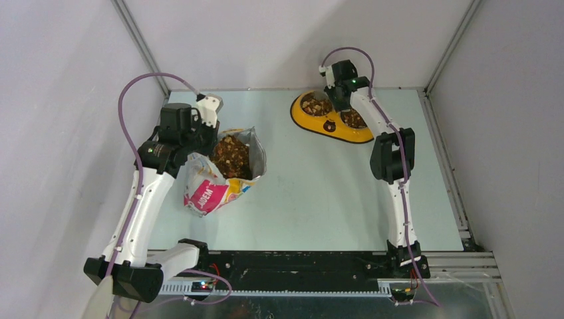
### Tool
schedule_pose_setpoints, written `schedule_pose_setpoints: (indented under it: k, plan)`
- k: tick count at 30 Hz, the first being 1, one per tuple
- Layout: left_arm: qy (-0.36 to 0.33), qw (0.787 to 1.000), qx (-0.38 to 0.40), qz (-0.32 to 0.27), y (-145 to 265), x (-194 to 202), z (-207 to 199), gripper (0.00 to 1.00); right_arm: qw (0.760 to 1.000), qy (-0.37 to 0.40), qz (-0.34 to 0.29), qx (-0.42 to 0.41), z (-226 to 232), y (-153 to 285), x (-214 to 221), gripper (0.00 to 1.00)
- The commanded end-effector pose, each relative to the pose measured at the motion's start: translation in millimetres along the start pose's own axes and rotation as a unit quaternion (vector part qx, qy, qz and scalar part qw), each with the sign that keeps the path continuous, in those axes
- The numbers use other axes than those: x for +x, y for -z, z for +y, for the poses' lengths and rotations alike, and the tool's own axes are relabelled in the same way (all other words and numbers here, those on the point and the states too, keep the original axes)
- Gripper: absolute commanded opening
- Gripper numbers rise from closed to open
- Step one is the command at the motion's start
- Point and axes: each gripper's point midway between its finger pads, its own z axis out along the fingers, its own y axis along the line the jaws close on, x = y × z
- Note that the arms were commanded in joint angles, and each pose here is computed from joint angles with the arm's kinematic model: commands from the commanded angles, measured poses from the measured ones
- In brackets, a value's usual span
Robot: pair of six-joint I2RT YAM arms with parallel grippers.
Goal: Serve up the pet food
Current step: Pour the pet food into the pet food bowl.
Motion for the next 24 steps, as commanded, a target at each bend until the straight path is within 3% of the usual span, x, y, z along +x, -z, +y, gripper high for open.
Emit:
schedule_pose_setpoints:
  k: [1, 24]
  plan:
    - [-0.004, 0.999, -0.006, -0.035, 12.5, -15.1, 3.2, 0.0, 0.995, 0.02, -0.086, 0.037, -12.1, 47.9, -52.5, 0.0]
    - [-0.004, 0.999, -0.004, -0.038, 13.4, -16.5, 2.6, 0.0, 0.982, 0.112, -0.09, 0.121, -11.1, 60.4, -55.0, 0.0]
